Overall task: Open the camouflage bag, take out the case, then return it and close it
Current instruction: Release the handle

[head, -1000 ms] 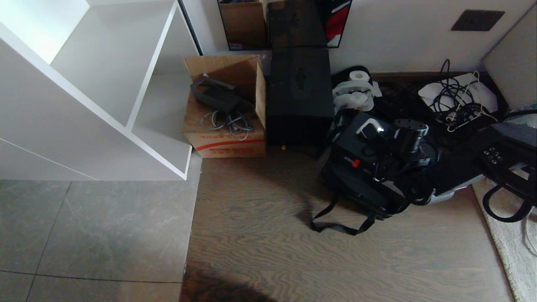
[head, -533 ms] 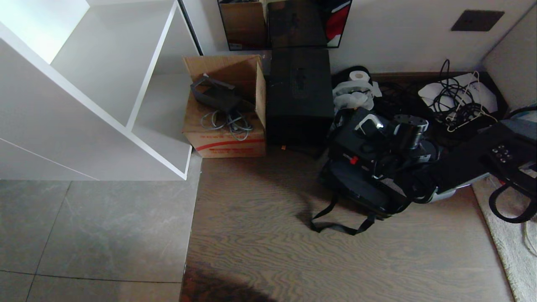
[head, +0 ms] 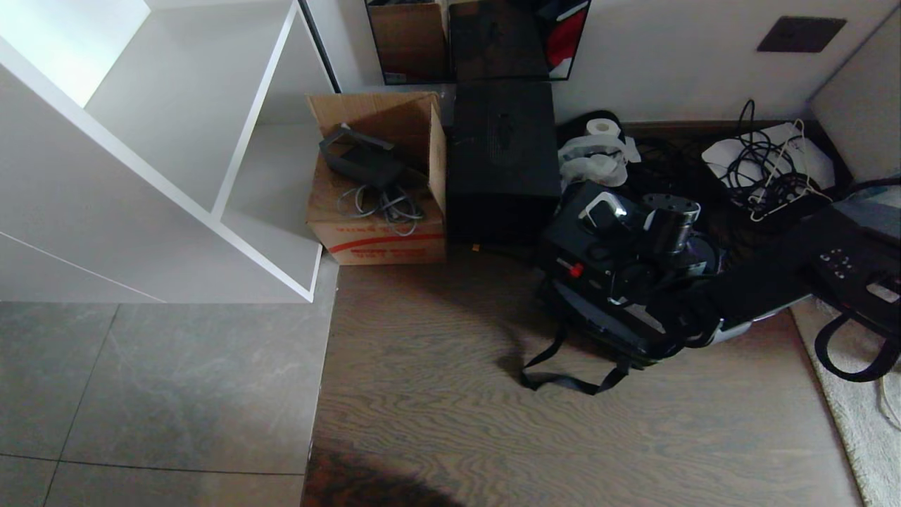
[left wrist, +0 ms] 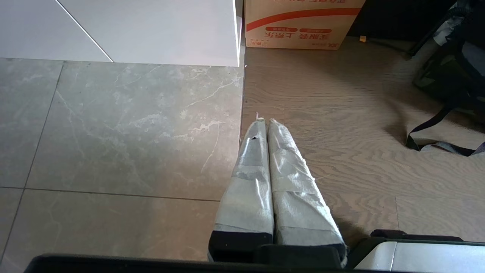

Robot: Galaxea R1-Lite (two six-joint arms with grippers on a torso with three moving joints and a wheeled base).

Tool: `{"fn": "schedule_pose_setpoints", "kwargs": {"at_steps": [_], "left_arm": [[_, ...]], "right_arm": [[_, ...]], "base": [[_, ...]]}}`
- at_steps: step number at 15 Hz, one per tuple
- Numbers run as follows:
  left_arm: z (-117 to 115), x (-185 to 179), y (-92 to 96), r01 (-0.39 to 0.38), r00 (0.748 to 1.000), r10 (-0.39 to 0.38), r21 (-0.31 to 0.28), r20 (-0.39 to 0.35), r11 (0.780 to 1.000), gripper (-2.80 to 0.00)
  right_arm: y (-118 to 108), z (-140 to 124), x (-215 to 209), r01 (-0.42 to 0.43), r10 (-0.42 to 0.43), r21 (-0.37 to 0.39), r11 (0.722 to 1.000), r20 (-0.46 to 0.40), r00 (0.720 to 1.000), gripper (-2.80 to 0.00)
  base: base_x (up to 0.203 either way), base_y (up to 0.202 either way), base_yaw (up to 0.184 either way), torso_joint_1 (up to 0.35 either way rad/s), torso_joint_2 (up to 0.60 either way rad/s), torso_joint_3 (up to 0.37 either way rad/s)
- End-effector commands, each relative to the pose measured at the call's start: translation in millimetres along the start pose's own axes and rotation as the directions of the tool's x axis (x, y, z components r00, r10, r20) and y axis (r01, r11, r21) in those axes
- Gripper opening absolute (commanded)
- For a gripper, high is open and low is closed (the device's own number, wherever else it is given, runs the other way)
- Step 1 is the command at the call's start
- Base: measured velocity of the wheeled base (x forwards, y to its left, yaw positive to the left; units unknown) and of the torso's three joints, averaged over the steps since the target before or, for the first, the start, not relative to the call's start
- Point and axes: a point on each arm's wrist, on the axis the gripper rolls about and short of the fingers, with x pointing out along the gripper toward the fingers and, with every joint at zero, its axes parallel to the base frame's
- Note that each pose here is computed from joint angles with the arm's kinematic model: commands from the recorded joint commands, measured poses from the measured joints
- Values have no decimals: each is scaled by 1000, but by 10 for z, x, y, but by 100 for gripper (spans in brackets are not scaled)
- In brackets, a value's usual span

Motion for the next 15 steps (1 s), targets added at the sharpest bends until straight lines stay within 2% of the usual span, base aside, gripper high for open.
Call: {"fn": "schedule_pose_setpoints", "kwargs": {"at_steps": [1, 8, 15], "left_arm": [[0, 1, 0, 0, 1000, 0, 0, -1, 1000, -280], [0, 0, 0, 0, 1000, 0, 0, 0, 1000, -280], [1, 0, 0, 0, 1000, 0, 0, 1, 1000, -280]], "right_arm": [[36, 85, -106, -7, 7, 3, 1000, 18, 1000, -280], [207, 310, -445, -43, 42, 5, 999, 57, 997, -280], [513, 422, -844, -105, 106, -16, 994, 86, 991, -280]], "base": [[0, 0, 0, 0, 0, 0], [0, 0, 0, 0, 0, 0], [0, 0, 0, 0, 0, 0]]}}
